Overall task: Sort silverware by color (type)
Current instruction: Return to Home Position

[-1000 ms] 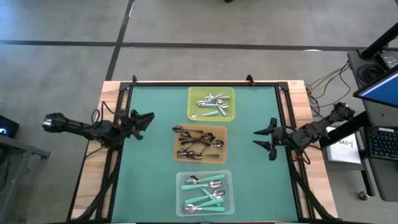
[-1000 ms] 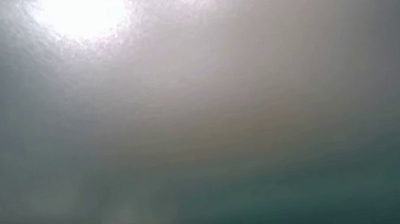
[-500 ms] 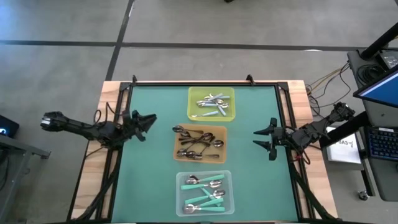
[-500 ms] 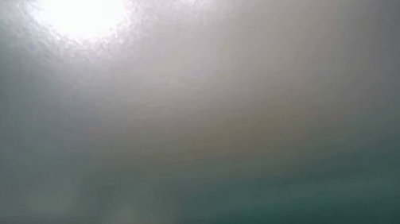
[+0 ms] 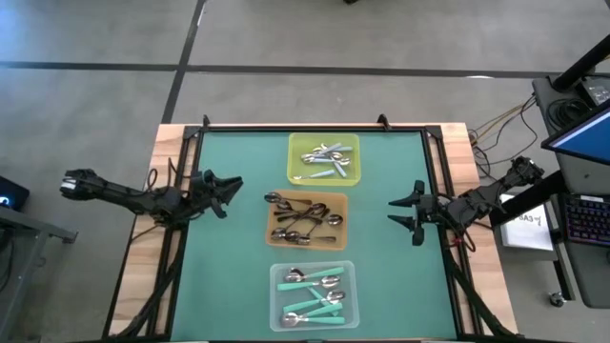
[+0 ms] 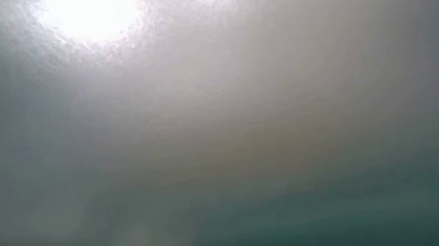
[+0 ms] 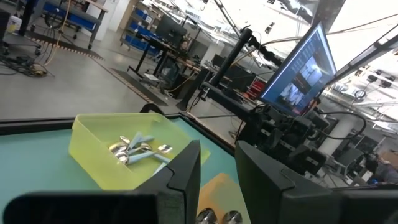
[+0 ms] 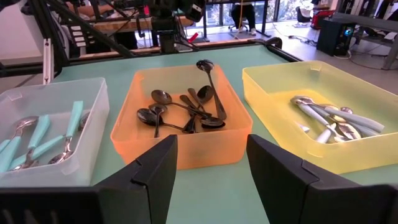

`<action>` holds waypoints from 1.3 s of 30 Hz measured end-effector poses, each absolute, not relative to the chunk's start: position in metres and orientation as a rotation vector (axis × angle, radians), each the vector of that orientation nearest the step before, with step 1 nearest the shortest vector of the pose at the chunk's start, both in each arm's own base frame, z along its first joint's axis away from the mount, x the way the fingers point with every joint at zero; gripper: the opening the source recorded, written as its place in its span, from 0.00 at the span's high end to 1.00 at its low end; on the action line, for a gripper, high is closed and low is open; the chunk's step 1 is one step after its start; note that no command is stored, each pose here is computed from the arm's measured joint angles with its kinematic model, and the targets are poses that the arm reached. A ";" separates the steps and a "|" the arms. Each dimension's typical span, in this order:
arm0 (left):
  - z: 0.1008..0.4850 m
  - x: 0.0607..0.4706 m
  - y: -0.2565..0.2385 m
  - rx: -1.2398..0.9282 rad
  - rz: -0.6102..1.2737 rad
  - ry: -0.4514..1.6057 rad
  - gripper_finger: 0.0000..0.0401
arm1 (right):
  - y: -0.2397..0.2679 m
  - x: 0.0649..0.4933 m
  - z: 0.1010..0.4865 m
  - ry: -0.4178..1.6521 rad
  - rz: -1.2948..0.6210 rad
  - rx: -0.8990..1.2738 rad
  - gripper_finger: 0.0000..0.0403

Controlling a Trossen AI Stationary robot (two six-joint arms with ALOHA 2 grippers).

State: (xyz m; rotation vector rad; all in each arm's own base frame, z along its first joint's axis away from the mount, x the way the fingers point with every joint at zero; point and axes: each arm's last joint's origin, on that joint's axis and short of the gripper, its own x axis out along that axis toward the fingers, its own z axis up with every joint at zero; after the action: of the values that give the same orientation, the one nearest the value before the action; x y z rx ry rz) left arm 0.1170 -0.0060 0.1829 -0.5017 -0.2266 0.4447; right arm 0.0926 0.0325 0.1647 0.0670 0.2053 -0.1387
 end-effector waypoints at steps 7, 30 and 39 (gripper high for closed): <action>0.180 0.119 -0.006 -0.491 0.450 -0.204 0.79 | 0.033 0.093 0.165 0.205 -0.139 0.067 0.54; 0.173 0.124 -0.008 -0.459 0.465 -0.137 0.79 | 0.033 0.093 0.165 0.206 -0.139 0.067 0.54; 0.170 0.126 -0.008 -0.446 0.471 -0.110 0.79 | 0.033 0.093 0.165 0.205 -0.138 0.067 0.54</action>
State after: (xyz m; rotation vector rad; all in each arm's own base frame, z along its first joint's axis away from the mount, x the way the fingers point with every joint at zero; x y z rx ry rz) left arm 0.1262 -0.0080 0.1699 -0.4457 -0.1103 0.4709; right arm 0.0926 0.0325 0.1647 0.0670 0.2053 -0.1385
